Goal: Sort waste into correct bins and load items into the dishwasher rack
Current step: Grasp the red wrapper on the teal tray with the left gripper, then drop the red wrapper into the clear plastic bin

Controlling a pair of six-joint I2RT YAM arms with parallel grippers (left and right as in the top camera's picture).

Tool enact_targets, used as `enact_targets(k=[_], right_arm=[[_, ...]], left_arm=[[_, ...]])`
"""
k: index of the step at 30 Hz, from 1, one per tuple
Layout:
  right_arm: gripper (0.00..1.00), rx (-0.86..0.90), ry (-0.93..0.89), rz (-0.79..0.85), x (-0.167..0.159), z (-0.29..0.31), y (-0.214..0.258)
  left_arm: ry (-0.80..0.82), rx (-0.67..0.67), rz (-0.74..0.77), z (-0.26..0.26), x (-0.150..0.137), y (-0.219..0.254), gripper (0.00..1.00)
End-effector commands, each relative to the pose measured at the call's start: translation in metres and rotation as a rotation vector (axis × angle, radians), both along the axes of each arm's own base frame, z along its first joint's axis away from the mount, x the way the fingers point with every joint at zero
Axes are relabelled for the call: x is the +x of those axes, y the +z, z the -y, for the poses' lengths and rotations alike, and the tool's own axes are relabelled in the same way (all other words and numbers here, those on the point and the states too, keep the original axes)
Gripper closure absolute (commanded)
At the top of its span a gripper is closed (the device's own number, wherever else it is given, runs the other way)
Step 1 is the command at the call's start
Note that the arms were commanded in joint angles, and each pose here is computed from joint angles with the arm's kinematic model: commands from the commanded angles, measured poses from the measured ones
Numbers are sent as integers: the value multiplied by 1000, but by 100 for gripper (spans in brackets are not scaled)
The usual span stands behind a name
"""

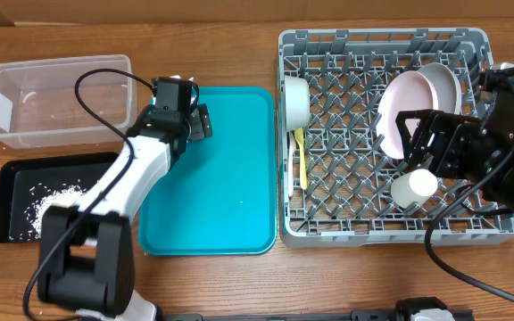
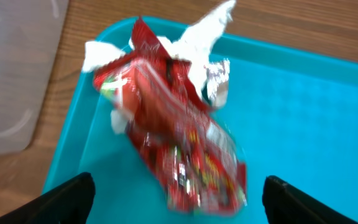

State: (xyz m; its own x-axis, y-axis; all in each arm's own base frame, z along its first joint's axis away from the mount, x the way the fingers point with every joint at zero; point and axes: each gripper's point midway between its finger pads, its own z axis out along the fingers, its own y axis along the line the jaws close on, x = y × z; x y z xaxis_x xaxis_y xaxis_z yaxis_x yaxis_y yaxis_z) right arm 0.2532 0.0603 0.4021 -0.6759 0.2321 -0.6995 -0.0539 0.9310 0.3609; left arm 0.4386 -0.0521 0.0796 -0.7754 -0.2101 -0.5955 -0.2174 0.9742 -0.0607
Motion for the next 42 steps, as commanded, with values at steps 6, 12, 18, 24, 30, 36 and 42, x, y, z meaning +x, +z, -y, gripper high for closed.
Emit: enact_targets(k=[6,12,18,24,30,36,42], right_arm=[[8,-4,-5,-3,-3,1,0],[8,-4,-5,-5,-3,1,0],[9,-4,-5,-5,-3,1,0],[8,-4,-5,-4,-3,1,0],[8,-4,-5,-6,-3,1,-1],[8,-4,-5,-14,-4,1,-2],[8,-5,-5,-21,-5,1,-3]], left_arm=[[162,-46,-40,-6,7,-44,45],[78,-71,-94,6,-4,-30,96],[-5,-102,-53,12,-24,71,96],[-13,8,120,-19,-24,144,96],[205,138,142,-105,-8,139,96],[272,59,111,-152,18,95,58],[79,-58,129,-108,21,112,29]])
